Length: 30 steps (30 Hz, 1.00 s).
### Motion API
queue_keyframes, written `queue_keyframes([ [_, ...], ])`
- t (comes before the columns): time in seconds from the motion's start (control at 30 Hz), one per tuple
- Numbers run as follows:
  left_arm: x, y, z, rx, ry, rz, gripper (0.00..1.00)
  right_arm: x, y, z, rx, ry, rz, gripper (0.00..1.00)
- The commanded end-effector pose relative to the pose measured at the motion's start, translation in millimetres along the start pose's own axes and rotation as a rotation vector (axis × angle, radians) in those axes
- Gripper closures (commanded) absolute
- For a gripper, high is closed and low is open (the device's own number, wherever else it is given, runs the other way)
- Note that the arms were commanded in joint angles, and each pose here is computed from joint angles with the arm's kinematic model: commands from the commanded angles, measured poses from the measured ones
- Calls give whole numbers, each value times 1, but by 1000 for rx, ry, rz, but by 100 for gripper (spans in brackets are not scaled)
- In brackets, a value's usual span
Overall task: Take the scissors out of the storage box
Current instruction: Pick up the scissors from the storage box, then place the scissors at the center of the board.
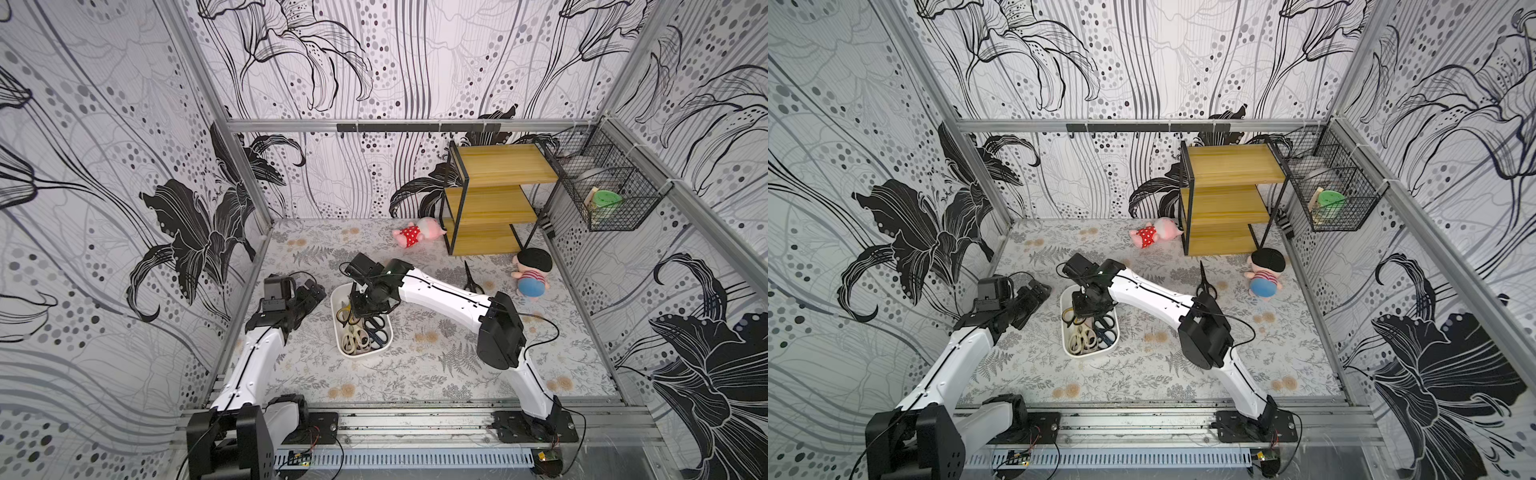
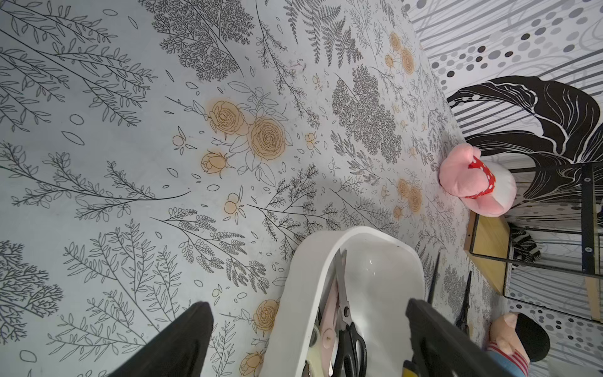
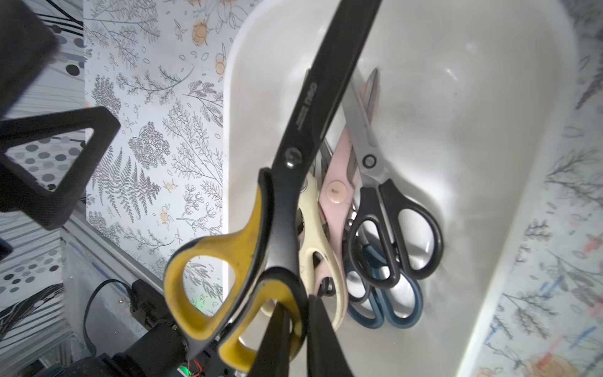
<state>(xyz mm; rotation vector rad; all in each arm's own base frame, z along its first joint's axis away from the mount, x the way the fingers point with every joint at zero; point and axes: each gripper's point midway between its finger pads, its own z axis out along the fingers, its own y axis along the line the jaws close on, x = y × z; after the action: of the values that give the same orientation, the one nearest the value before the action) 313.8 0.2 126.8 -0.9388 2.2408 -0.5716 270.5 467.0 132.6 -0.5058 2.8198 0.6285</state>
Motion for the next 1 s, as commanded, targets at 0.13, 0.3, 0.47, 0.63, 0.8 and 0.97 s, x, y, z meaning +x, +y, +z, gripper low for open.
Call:
queue_keyframes([
  [0.13,-2,-13,3,72,16,26,3,-8,-36,-30,102,-36,-260,100],
  [0.3,3,-23,7,120,60,28,3,-11,-87,-56,135,-12,-289,100],
  [0.47,3,-29,6,149,64,19,3,-17,-140,-83,187,-52,-242,100],
  [0.63,3,-33,2,172,60,14,3,-7,-194,-90,258,-20,-192,100],
  [0.8,4,-40,4,192,64,0,3,9,-250,-82,288,44,-112,100],
  [0.97,4,-55,3,214,49,11,3,12,-282,-71,295,60,-75,100],
])
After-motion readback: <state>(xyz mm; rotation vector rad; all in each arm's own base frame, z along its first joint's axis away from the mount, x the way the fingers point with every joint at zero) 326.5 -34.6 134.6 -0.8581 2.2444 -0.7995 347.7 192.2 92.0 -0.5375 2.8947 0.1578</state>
